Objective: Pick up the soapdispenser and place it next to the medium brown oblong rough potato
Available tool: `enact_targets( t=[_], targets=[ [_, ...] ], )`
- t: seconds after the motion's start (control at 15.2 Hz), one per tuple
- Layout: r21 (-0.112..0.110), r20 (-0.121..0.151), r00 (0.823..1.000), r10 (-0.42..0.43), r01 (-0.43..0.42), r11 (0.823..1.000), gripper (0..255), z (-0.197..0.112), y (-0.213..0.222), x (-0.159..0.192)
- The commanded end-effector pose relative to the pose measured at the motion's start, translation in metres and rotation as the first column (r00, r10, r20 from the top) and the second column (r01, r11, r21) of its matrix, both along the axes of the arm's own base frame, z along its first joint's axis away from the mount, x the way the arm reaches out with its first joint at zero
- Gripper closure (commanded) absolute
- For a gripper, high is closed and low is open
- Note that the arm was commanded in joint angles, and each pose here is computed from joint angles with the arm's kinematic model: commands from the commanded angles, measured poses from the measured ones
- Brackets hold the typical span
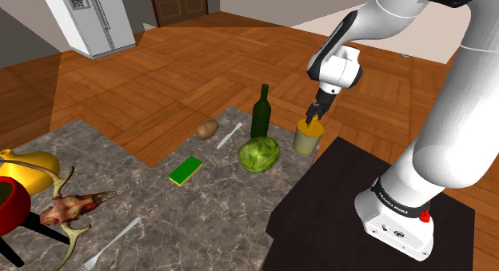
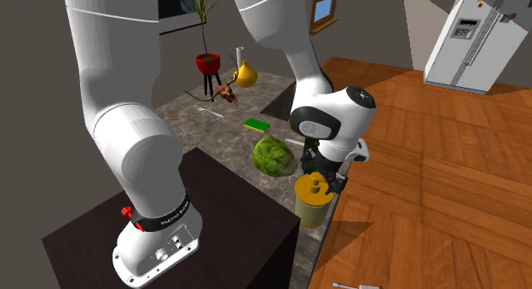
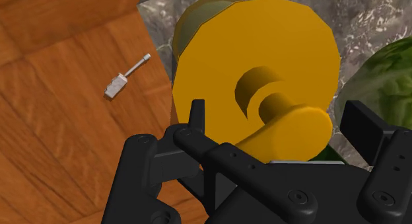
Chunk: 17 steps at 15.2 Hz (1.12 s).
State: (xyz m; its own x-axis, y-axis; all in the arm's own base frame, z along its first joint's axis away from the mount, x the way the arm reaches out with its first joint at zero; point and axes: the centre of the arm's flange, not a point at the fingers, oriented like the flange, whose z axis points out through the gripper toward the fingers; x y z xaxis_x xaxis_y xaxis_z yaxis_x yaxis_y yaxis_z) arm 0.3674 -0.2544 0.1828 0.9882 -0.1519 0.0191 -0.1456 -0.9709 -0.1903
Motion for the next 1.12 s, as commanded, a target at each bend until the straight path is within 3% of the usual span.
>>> enact_targets(
  t=[0.0,0.13,0.2,0.79,1.06],
  targets=[
    [0.0,0.0,1.0,0.0,0.0,1.0,0,0.0,0.0,0.0],
    [0.0,0.0,1.0,0.0,0.0,1.0,0,0.0,0.0,0.0],
    [0.0,0.0,1.0,0.0,0.0,1.0,255,0.0,0.0,0.0],
    [0.0,0.0,1.0,0.0,0.0,1.0,255,0.0,0.0,0.0],
    [0.0,0.0,1.0,0.0,0.0,1.0,255,0.021,0.0,0.0]
  ],
)
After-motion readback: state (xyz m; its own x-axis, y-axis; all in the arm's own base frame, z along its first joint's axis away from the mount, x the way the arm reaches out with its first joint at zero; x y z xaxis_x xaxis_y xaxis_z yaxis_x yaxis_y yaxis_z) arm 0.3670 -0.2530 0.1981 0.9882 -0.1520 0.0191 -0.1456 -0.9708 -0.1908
